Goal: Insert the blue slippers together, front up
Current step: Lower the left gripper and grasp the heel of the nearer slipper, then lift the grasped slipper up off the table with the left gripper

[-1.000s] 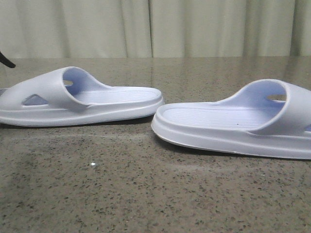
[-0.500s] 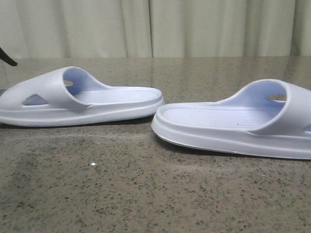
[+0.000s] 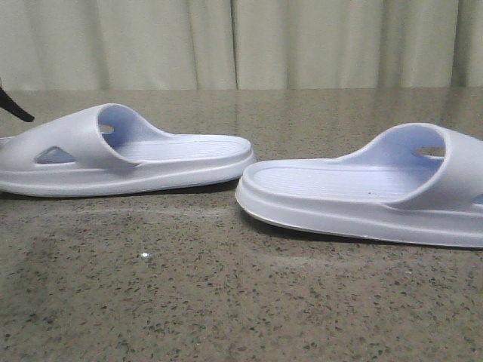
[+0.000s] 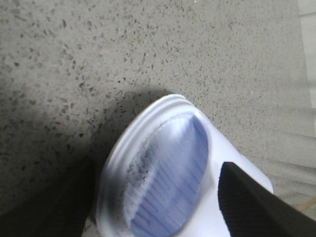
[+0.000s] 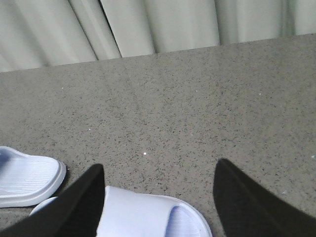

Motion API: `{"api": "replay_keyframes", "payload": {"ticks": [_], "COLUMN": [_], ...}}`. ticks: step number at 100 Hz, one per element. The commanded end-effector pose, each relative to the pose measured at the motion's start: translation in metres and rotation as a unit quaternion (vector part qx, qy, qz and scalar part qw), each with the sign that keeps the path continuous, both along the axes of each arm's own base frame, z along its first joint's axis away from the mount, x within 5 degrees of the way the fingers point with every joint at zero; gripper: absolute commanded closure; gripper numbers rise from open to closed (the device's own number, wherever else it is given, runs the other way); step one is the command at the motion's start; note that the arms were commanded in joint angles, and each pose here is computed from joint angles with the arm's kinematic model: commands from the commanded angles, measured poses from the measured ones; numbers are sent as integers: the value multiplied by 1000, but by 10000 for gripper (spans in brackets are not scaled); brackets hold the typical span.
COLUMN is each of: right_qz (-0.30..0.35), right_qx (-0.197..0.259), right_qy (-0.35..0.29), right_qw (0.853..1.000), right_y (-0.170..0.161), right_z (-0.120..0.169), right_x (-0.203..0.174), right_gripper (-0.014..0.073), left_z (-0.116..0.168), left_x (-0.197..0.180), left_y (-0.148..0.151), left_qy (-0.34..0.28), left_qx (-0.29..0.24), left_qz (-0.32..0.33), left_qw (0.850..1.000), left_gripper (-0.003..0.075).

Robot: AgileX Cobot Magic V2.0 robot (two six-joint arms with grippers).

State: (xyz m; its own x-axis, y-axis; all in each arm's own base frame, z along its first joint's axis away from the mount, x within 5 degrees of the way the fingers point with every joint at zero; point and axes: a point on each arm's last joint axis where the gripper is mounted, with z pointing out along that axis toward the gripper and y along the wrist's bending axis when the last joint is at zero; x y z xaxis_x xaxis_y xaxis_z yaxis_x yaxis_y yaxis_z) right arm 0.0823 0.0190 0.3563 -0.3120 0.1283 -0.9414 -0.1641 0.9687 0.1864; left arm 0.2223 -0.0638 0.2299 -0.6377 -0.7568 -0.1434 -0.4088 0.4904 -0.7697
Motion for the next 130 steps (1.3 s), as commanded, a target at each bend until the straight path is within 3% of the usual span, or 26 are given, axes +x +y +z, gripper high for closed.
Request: {"api": "replay_keyframes", "payload": {"ticks": [1, 30, 39, 58, 88, 108, 130], "right_qz": [-10, -10, -10, -10, -10, -10, -10], "right_qx": [10, 10, 10, 10, 10, 10, 10], "right_qy": [-52, -52, -52, -52, -52, -52, -52], "right_qw": [999, 999, 999, 999, 999, 999, 999], "right_y": [-1, -1, -1, -1, -1, -1, -1], "right_z": [17, 17, 17, 17, 17, 17, 17], "right_x": [2, 2, 2, 2, 2, 2, 2], "right_gripper": [185, 185, 185, 185, 185, 185, 185], "left_z": [0, -15, -15, -15, -15, -15, 0], "left_x": [3, 9, 9, 9, 10, 10, 7], "left_y": [-4, -6, -6, -6, -5, -5, -8], "left_qy": [5, 41, 35, 29, -1, -9, -40], "left_qx": [-6, -10, 0, 9, 50, 58, 17], "left_qz": [-8, -12, -22, -32, -63, -71, -65], "left_qw": [1000, 999, 999, 999, 997, 996, 997], "left_gripper": [258, 258, 291, 409, 705, 703, 703]}}
